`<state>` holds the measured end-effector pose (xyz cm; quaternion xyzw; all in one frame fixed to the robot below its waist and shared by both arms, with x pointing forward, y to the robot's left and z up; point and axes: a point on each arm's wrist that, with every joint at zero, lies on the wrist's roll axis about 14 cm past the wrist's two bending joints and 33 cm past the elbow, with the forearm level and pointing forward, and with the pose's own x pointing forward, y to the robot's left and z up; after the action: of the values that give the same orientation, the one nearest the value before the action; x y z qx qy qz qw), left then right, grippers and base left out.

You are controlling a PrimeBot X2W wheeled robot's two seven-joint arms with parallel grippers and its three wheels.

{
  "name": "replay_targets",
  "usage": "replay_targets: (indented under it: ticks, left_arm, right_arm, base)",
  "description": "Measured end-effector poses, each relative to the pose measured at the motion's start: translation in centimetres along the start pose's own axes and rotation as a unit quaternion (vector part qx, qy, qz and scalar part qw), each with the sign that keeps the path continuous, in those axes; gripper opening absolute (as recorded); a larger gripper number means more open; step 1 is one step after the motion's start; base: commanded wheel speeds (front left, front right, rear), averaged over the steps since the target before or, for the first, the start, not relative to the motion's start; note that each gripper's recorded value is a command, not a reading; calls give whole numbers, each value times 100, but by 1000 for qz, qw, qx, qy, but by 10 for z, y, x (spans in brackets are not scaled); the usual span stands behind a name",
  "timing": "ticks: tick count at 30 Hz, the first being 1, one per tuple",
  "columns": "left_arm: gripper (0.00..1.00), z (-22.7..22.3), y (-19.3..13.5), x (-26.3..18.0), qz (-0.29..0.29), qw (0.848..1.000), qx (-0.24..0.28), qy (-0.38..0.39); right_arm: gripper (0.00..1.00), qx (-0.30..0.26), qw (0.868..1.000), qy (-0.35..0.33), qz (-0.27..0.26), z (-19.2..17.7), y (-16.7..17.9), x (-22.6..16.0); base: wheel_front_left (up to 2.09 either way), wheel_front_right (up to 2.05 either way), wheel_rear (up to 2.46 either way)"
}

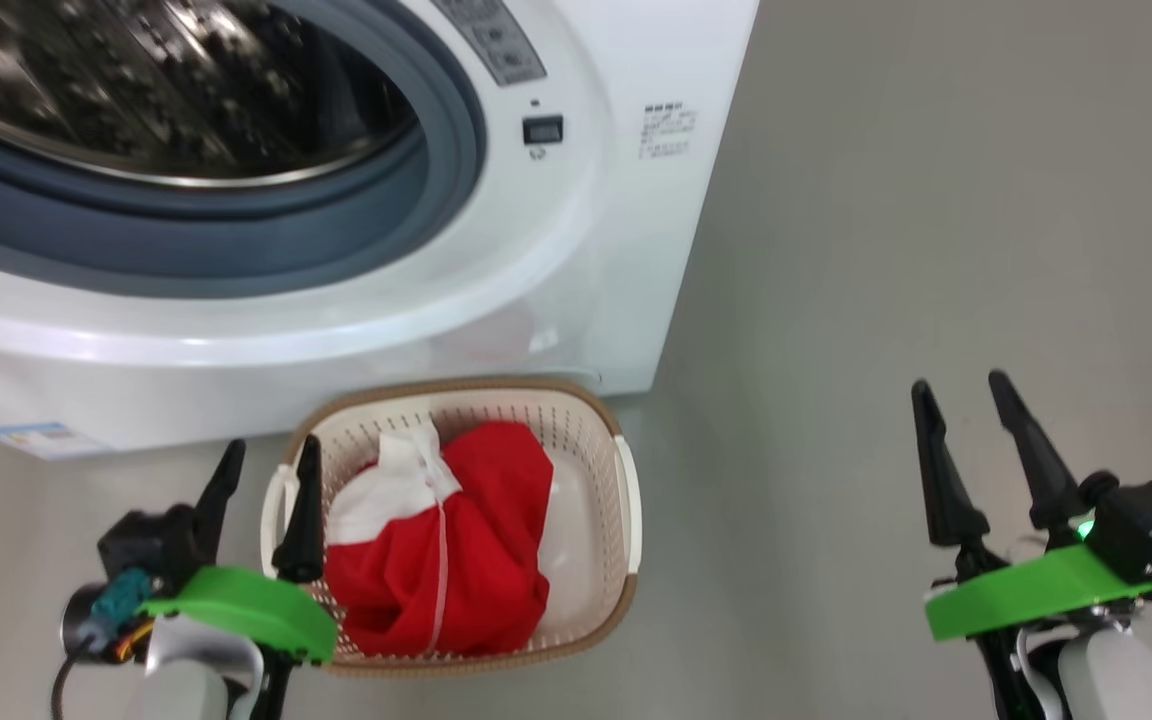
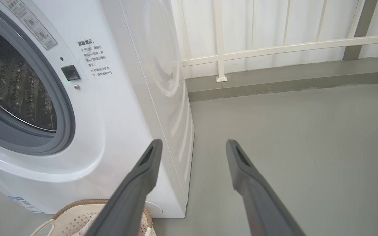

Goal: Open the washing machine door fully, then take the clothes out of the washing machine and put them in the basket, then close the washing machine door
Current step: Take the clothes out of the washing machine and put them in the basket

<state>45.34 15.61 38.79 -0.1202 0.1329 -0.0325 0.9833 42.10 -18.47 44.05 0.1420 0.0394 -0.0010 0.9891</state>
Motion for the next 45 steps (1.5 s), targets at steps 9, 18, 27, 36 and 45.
replay_targets:
  ticks: [9, 18, 27, 36, 45]
  left_arm:
    - [100, 38, 2, -37, 4, 998, 5, -64]
    - [100, 58, 6, -65, 11, 995, 16, -102]
    - [100, 61, 17, -91, 28, 992, 28, -116]
    - [100, 63, 24, -102, 38, 991, 30, -122]
    - [100, 65, 21, -102, 35, 991, 30, -126]
  right_arm:
    - [100, 0, 1000, -8, 1, 10, 3, -28]
    - [100, -1, 1000, -20, -9, 19, -3, -45]
    - [100, 1, 999, -20, -25, 18, -12, -62]
    - [100, 1, 999, -16, -39, 16, -20, -70]
    - [100, -2, 999, -18, -39, 17, -21, -71]
  base:
    - [0, 0, 0]
    - [0, 0, 0]
    - [0, 0, 0]
    - [0, 0, 0]
    - [0, 0, 0]
